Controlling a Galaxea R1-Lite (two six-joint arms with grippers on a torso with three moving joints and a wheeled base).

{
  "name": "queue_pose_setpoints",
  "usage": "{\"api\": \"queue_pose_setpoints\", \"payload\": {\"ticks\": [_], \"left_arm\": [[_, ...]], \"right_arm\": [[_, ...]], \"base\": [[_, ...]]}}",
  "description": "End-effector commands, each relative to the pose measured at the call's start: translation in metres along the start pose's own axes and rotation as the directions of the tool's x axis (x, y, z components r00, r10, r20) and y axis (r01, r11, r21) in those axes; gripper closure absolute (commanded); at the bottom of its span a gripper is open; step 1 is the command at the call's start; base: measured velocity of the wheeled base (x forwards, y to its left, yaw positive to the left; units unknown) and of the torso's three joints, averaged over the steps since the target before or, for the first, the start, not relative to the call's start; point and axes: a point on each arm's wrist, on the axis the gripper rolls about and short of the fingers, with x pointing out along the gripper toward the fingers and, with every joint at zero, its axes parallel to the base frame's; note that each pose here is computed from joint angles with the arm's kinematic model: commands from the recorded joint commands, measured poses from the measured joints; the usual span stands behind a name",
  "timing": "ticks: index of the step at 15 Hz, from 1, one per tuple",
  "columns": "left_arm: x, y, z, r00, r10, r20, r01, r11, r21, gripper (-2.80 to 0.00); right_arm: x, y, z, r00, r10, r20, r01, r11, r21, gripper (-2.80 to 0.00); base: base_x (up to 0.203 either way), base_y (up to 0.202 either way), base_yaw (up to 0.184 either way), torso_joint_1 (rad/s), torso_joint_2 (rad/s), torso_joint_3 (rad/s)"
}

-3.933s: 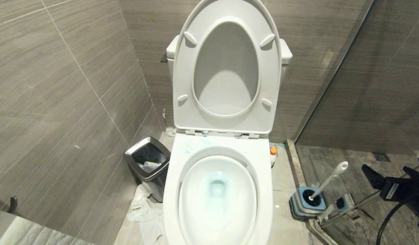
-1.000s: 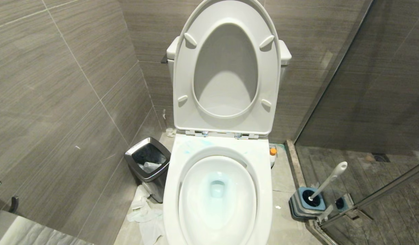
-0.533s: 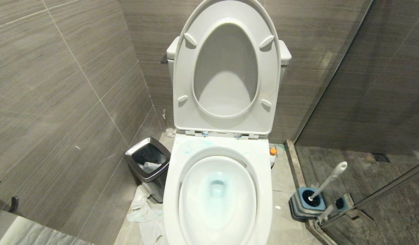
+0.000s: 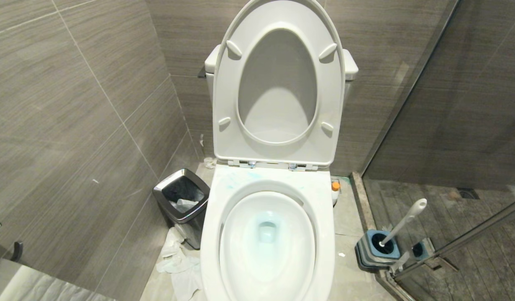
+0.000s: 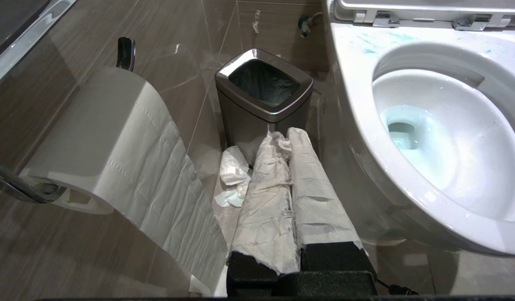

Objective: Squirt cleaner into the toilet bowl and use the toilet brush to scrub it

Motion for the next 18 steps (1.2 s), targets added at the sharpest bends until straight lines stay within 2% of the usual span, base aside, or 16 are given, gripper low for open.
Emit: {"api": "queue_pose_setpoints", "payload": {"ticks": [1,18], "left_arm": [[0.0005,0.0000,-0.0016,1.000,0.000,-0.007,0.000,1.000,-0.001,0.00],[0.0006,0.0000,-0.0018,1.000,0.000,-0.007,0.000,1.000,-0.001,0.00]], "right_arm": [[0.0007,0.0000,-0.0027,1.000,0.000,-0.007,0.000,1.000,0.000,-2.80],[0.0006,0.0000,-0.0027,1.000,0.000,-0.006,0.000,1.000,0.001,-2.80]], "base": [[0.000,0.000,0.000,0.000,0.00,0.000],[0.000,0.000,0.000,0.000,0.00,0.000]]}}
